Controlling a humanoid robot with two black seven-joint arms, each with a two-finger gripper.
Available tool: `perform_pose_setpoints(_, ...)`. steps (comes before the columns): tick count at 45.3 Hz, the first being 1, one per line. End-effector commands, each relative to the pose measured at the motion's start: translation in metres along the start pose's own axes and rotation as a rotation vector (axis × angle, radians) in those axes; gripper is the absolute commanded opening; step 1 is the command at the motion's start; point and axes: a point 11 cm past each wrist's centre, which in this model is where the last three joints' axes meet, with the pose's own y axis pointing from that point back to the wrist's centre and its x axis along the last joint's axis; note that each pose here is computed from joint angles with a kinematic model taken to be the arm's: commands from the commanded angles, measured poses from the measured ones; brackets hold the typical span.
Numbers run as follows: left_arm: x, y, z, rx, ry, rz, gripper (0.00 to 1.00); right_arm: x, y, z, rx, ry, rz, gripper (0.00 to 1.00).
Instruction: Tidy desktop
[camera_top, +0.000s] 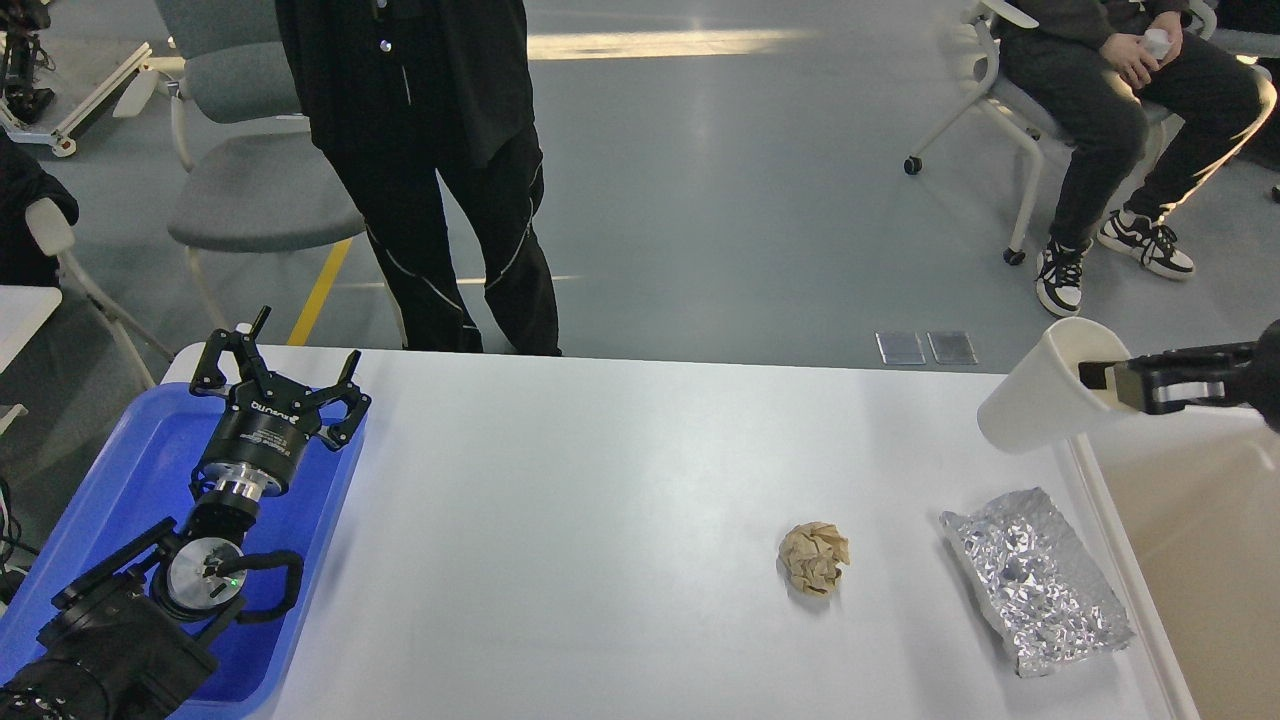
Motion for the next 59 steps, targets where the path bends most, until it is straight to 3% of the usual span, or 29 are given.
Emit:
perform_pose_setpoints(1,0.000,0.000,0.000,0.000,0.001,0.000,1.00,0.022,0.014,-0.006,-0.015,0.027,-0.003,0.00)
perform_pose_setpoints(18,0.000,0.000,0.000,0.000,0.001,0.000,1.00,0.018,0.022,0.011,-0.071,0.004,-0.001,0.00)
perform_pose_setpoints(29,0.000,0.000,0.000,0.000,0.000,0.001,1.00,0.007,0.032,0.058,-0.183,-0.081,0.039,0.00)
perform_pose_setpoints(59,0.000,0.000,0.000,0.000,0.000,0.001,1.00,-0.114,0.041,0.177,-0.488,-0.611,0.236,0.00)
